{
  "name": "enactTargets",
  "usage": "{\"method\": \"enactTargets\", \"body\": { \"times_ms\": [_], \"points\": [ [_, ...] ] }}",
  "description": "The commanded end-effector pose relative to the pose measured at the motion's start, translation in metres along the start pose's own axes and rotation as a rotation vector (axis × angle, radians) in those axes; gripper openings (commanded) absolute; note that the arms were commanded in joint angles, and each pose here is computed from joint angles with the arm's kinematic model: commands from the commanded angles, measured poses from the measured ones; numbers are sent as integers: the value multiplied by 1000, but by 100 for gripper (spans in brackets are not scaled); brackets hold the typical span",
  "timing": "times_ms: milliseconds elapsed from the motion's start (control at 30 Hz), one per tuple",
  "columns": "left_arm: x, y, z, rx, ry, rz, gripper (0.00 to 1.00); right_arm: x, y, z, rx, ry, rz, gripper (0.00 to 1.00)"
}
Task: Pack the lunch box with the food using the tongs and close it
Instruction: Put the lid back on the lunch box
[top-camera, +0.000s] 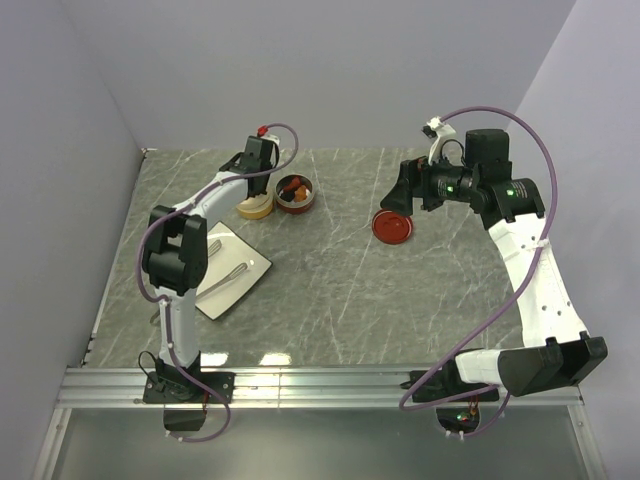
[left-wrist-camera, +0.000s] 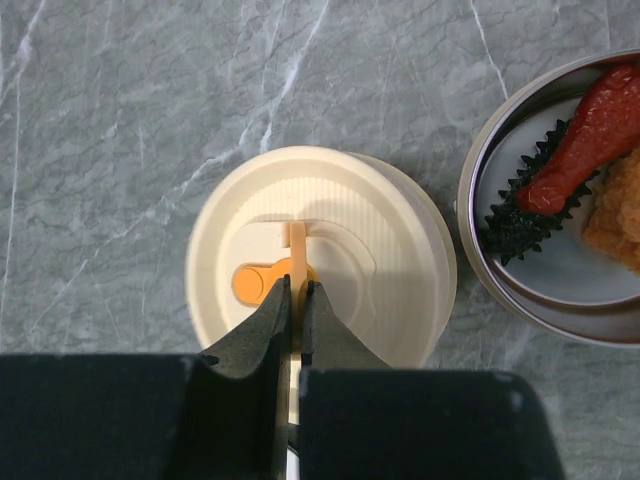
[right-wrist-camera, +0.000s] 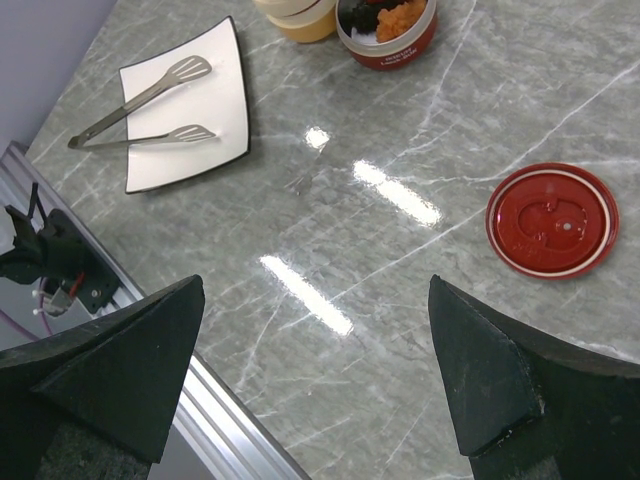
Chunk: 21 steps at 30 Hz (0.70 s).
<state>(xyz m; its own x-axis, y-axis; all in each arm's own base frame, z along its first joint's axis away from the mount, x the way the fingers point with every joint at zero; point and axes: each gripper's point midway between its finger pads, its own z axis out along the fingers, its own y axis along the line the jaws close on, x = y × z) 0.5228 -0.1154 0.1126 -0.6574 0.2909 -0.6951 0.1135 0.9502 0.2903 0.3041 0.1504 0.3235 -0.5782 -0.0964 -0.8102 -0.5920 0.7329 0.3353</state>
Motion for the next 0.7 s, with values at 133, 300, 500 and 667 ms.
{"method": "enactTargets", "body": {
  "times_ms": [133,300,500,667],
  "points": [
    [-14,-9,4,30,-33,-29,0,-4,2,-2,-11,-17,-7,100],
    [-15,-12,2,49,-38,-37,0,-2,2,-1,-14,-11,-1,100],
    [-12,-13,4,52,-30,-27,0,-5,3,-1,-20,-15,-2,100],
    [-4,-15,3,55,-15,-31,0,-5,2,-2,-16,-13,-1,100]
  ]
}}
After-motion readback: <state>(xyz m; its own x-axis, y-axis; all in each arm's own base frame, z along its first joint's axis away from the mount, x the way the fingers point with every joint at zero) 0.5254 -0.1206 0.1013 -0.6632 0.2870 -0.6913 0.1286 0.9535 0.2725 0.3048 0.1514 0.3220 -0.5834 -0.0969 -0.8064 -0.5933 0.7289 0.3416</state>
